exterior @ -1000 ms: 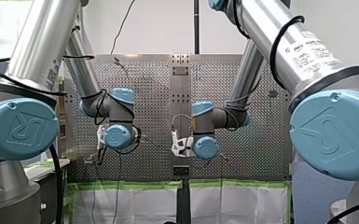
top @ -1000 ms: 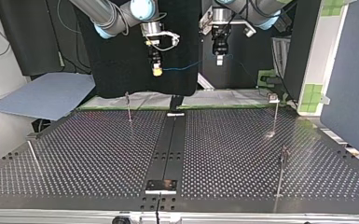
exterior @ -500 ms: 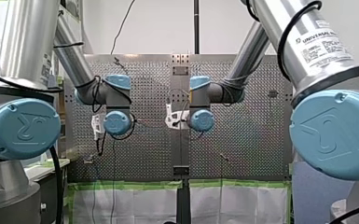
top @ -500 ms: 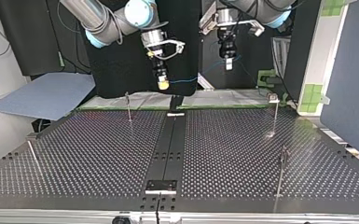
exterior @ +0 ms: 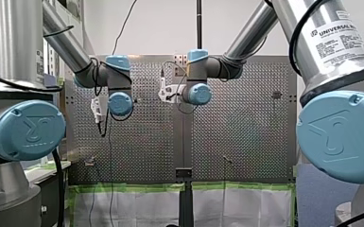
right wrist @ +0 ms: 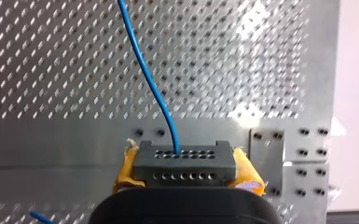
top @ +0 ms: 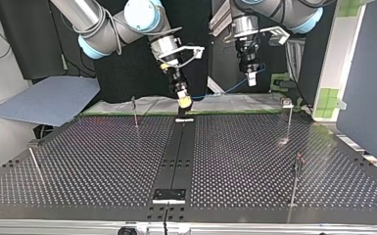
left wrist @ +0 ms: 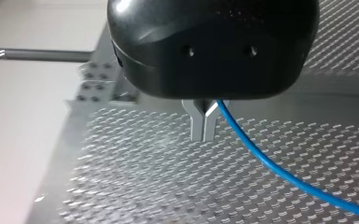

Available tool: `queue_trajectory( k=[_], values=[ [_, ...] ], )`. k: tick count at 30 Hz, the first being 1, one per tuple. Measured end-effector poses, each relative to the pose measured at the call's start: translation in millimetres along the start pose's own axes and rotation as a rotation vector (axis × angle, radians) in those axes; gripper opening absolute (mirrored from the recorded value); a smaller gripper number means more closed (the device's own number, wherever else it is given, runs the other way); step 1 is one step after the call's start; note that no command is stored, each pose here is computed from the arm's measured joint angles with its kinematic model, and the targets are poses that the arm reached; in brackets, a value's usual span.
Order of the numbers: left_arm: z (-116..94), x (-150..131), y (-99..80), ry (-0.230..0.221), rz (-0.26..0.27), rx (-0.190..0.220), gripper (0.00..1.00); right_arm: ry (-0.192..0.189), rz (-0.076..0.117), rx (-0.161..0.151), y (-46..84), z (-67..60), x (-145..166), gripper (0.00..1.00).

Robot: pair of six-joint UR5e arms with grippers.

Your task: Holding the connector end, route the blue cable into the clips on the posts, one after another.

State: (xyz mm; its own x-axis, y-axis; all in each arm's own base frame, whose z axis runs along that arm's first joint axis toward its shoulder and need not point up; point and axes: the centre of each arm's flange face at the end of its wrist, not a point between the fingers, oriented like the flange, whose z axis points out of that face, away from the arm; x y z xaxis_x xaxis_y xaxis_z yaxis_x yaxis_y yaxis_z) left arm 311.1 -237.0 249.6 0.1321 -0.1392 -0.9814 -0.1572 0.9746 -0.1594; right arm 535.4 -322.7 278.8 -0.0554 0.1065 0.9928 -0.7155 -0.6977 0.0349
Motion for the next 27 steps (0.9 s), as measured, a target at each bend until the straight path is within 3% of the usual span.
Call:
queue_trajectory(
  k=[5,11,19,27],
  values=[
    [15,-29,-4.6,-0.033,-0.03,-0.024,0.0,0.001,0.008,0.028,-4.3,10.0,16,0.0],
    [33,-50,-6.4,-0.041,-0.036,-0.049,0.0,-0.019,0.047,0.077,-9.8,16.5,29,0.0],
    [52,-56,10.4,-0.022,-0.005,-0.069,0.0,-0.023,0.087,0.125,-14.4,27.4,50,0.0],
    [78,-67,28.1,-0.048,-0.005,-0.086,0.0,-0.011,0.095,0.138,-16.0,37.6,71,0.0]
  ],
)
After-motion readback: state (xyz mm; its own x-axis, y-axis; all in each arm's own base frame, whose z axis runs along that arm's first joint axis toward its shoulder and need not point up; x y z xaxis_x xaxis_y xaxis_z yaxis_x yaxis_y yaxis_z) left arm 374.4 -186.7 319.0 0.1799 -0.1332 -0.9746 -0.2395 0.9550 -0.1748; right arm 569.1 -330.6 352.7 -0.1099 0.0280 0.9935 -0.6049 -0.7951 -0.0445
